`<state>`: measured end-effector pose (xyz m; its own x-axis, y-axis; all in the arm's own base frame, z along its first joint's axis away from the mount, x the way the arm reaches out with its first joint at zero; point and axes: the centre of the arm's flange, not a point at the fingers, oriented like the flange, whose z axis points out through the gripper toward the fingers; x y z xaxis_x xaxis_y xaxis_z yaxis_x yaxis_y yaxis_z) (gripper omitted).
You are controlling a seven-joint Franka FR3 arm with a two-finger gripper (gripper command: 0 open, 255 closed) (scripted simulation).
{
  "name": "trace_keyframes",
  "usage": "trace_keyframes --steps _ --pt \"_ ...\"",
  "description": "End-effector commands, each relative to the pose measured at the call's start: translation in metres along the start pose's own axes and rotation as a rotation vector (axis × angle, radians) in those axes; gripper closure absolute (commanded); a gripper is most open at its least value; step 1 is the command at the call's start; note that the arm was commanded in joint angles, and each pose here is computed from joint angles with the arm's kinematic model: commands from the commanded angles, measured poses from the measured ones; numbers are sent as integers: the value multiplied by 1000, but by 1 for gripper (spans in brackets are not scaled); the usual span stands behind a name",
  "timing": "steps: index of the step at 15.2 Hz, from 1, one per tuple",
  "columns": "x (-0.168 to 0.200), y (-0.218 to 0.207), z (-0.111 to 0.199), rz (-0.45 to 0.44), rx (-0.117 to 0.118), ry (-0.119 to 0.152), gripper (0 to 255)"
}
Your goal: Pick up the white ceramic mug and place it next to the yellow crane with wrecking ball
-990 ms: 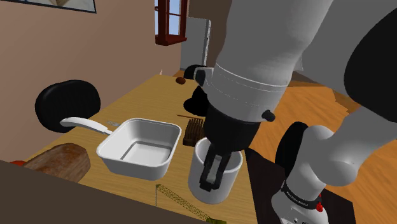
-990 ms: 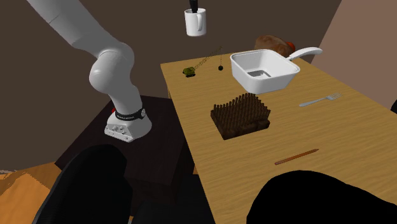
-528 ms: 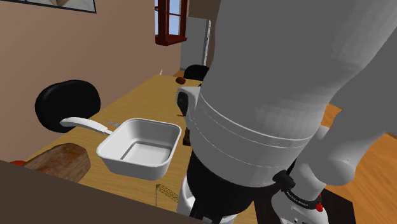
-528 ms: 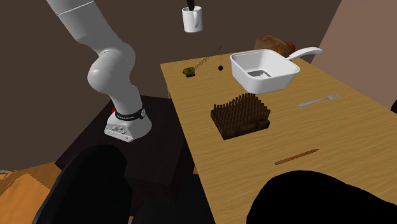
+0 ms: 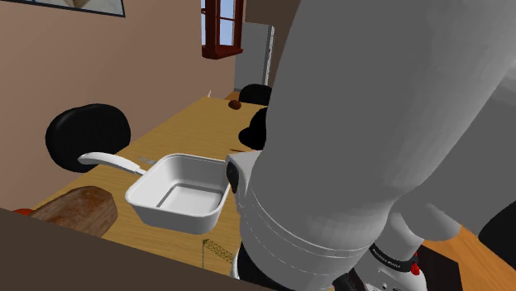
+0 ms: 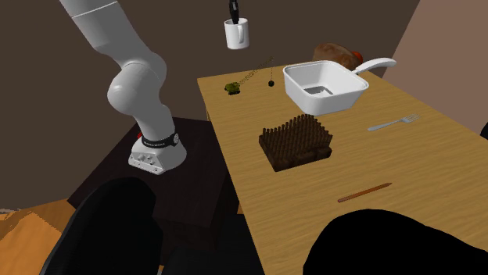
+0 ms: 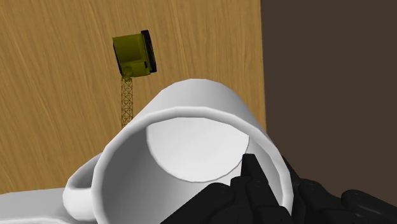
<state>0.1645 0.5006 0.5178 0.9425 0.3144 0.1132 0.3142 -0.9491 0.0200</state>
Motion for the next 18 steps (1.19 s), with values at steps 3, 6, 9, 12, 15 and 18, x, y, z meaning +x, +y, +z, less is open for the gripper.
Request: trace_keyframes --steps 3,6,9,12,15,18 --pt "-3 0 21 0 0 1 255" --pt "-4 0 37 0 0 1 255" --pt "-6 0 52 0 0 1 255" --pt "-8 0 68 0 0 1 255" --pt "-10 -1 84 0 0 1 255" --pt "-12 -1 100 0 0 1 255"
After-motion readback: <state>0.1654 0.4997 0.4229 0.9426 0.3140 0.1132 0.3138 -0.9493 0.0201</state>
